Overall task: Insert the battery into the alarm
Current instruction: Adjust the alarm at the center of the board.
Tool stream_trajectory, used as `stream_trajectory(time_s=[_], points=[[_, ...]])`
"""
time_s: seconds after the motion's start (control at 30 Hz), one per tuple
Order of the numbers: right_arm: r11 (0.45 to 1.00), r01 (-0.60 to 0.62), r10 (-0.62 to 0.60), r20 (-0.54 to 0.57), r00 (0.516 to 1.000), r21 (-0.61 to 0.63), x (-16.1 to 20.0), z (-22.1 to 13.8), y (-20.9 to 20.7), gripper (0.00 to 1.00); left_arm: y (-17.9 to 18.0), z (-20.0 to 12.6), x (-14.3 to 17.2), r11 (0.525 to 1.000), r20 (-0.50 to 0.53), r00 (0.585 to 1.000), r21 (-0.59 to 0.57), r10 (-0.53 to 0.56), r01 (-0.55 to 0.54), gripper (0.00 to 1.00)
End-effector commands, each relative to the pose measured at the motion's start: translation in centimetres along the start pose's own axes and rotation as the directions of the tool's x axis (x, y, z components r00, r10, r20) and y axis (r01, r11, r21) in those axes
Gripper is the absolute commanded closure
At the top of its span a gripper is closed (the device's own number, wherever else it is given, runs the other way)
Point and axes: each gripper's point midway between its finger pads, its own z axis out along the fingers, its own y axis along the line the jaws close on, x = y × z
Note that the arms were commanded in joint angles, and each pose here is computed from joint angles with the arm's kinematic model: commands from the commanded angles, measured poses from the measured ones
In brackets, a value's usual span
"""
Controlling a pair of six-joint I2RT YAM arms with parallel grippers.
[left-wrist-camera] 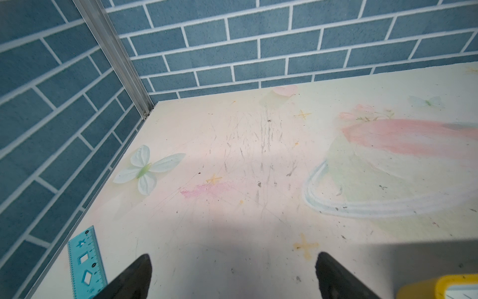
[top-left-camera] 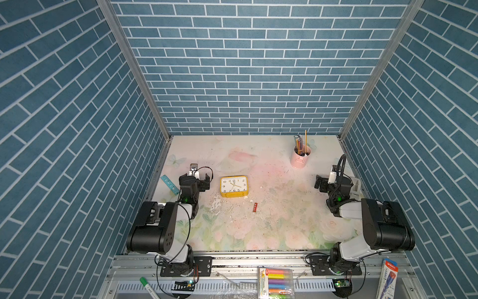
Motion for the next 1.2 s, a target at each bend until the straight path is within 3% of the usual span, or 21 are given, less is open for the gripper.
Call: stream_trajectory(time_s=[0.0, 0.3, 0.43, 0.57, 0.67, 0.77, 0.87, 1.0, 1.17], points=[[1.0, 0.024, -0.025, 0.025, 0.999, 0.011, -0.8, 0.3, -0.2, 0.01, 0.1, 0.3, 0.0, 1.0, -0.007, 1.0, 0.001, -0.002, 0.002, 0.01], [1.0, 0.026, -0.026, 0.027, 0.999, 0.015, -0.8, 0.2, -0.3, 0.03, 0.2, 0.2, -0.1, 1.0, 0.0, 1.0, -0.007, 0.002, -0.002, 0.01], [1.0, 0.021, -0.022, 0.033, 0.999, 0.023, -0.9, 0.1, -0.4, 0.04, 1.1, 0.1, -0.1, 0.998, -0.001, 1.0, -0.065, -0.018, 0.018, 0.01], [0.999, 0.029, -0.029, 0.018, 0.999, 0.026, -2.9, -1.0, -0.2, 0.07, 2.2, -0.7, -2.0, 0.993, -0.021, 0.999, -0.113, -0.034, 0.031, 0.01], [1.0, -0.023, 0.022, -0.063, 0.998, -0.01, -4.3, -2.1, 0.8, 0.1, 1.3, -1.6, -4.5, 0.998, -0.098, 0.994, -0.04, -0.048, 0.045, 0.01], [0.99, -0.051, 0.034, -0.137, 0.99, -0.128, -5.0, -3.2, 4.1, 0.15, -0.8, -2.4, -6.1, 0.982, -0.195, 0.968, 0.073, -0.159, 0.176, 0.01], [0.947, -0.11, 0.055, -0.185, 0.981, -0.302, -5.2, -4.1, 9.5, 0.18, -4.2, -2.5, -6.6, 0.937, -0.309, 0.923, 0.188, -0.229, 0.296, 0.01], [0.871, -0.083, -0.06, -0.271, 0.961, -0.485, -2.6, -5.0, 18.2, 0.2, -8.5, -1.6, -5.6, 0.897, -0.458, 0.864, 0.26, -0.21, 0.357, 0.01], [0.786, -0.052, -0.191, -0.322, 0.927, -0.616, 2.1, -5.3, 27.0, 0.23, -11.7, 0.6, -4.4, 0.841, -0.573, 0.796, 0.318, -0.197, 0.437, 0.02]])
